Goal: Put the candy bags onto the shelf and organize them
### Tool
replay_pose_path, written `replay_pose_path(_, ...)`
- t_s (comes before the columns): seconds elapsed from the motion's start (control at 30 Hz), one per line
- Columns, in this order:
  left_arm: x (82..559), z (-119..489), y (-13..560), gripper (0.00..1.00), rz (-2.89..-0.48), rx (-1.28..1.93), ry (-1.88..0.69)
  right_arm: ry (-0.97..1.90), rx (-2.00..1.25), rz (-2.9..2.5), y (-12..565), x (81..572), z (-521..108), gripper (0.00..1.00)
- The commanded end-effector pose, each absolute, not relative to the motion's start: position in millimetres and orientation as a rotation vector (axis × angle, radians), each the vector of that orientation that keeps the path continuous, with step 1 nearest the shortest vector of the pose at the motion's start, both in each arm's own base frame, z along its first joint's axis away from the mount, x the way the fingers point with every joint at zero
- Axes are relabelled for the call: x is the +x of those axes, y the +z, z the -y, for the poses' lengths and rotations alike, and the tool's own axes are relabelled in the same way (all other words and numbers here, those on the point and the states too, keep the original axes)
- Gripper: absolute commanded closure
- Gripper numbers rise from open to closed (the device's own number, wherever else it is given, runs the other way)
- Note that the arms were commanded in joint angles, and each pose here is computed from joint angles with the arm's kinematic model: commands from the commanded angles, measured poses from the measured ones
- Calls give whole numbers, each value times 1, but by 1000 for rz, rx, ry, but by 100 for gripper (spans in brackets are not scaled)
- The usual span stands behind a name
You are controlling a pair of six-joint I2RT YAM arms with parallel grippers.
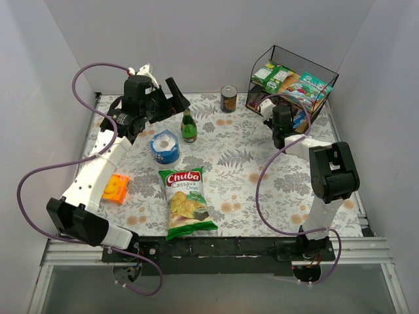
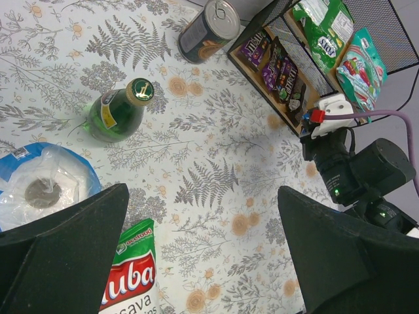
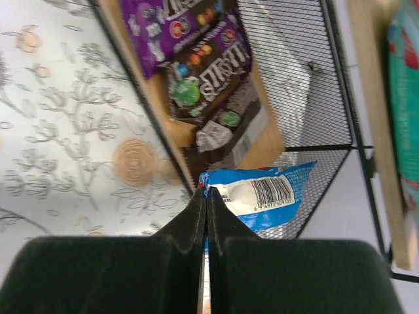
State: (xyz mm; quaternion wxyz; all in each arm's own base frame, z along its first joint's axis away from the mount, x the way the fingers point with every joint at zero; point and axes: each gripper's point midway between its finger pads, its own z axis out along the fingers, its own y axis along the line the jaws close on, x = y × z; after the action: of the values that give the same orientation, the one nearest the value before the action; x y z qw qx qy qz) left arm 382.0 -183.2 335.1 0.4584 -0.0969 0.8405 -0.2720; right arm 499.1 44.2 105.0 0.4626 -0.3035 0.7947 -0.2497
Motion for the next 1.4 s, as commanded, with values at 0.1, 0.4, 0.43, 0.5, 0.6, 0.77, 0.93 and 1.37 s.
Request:
replay_pose_path(0.1,378,184,341,2,-2063,-224,-673,-736,-729,-1827,137,517,-18,99)
replay_pose_path(0.4,377,185,337,2,-2080,-233,-677,-823,-824,-1825,113,521,-4,99)
replay_pose_path(0.43,378,185,337,2,-2081,-233,-676,-823,-820,-1828,111,521,0,99)
replay_pose_path(0.5,378,185,335,2,-2086,-234,-675,-787,-818,-1855,106,521,2,99)
replay_pose_path(0.6,380,185,335,2,-2087,-235,-672,-778,-819,-1862,98,518,6,99)
replay_pose_path(0.77,381,186,334,2,-2087,-231,-671,-784,-839,-1846,88,514,13,99)
replay_pose_path(0.93,382,186,329,2,-2099,-233,-664,-783,-893,-1819,76,511,13,99)
replay_pose_path(1.37,382,185,327,2,-2102,-232,-653,-777,-870,-1808,76,527,16,99)
